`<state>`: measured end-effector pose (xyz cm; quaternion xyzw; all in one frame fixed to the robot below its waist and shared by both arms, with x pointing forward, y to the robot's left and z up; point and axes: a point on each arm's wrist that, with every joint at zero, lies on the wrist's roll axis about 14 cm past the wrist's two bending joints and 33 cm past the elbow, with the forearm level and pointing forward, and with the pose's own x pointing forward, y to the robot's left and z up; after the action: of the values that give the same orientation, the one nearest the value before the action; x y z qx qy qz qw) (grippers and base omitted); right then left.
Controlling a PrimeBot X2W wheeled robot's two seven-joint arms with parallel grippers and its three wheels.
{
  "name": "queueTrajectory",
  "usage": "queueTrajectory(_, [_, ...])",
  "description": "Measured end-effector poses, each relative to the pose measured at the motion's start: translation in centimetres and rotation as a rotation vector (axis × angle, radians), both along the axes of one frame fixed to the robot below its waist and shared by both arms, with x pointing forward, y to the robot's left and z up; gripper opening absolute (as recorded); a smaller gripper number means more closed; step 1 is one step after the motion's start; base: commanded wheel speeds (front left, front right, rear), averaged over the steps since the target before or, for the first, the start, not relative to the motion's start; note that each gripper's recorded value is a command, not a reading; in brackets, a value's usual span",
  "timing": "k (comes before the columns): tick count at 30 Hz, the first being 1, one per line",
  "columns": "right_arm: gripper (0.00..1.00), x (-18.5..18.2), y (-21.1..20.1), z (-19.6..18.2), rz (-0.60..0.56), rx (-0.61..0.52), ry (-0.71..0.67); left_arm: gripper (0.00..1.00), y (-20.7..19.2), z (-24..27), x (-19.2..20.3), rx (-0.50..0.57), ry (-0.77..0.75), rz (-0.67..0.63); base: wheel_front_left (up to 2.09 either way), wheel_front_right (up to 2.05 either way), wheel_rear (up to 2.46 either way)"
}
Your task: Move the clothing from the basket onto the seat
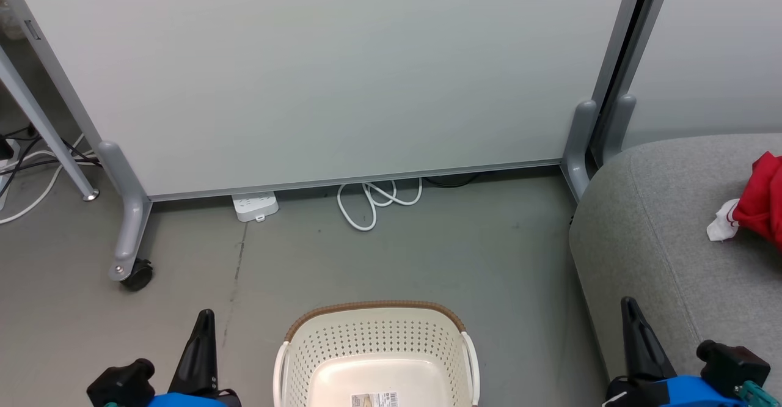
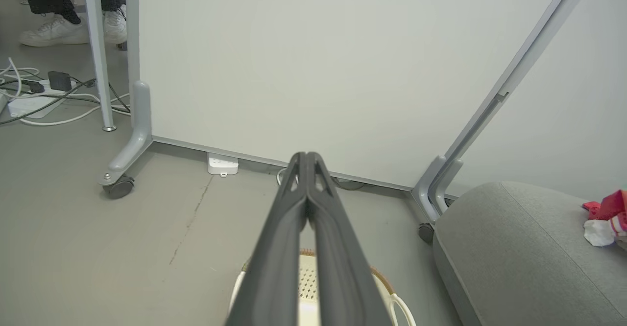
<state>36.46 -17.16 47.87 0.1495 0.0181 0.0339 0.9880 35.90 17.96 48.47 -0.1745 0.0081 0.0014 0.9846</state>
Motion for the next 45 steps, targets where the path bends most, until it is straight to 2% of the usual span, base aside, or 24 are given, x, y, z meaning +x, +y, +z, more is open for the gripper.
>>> queueTrajectory(22, [0.00, 0.6, -1.3, 0.1, -0.075, 0.357, 0.046, 0.00, 1.1, -0.2, 0.5, -0.348, 0.038, 0.054, 0.00, 0.00, 0.00])
queueTrajectory(45, [0.00, 1.2, -1.9, 0.6, -0.107, 0.655, 0.062, 0.00, 1.6, 0.0, 1.1, -0.636, 0.048, 0.070, 0.00, 0.00, 0.00])
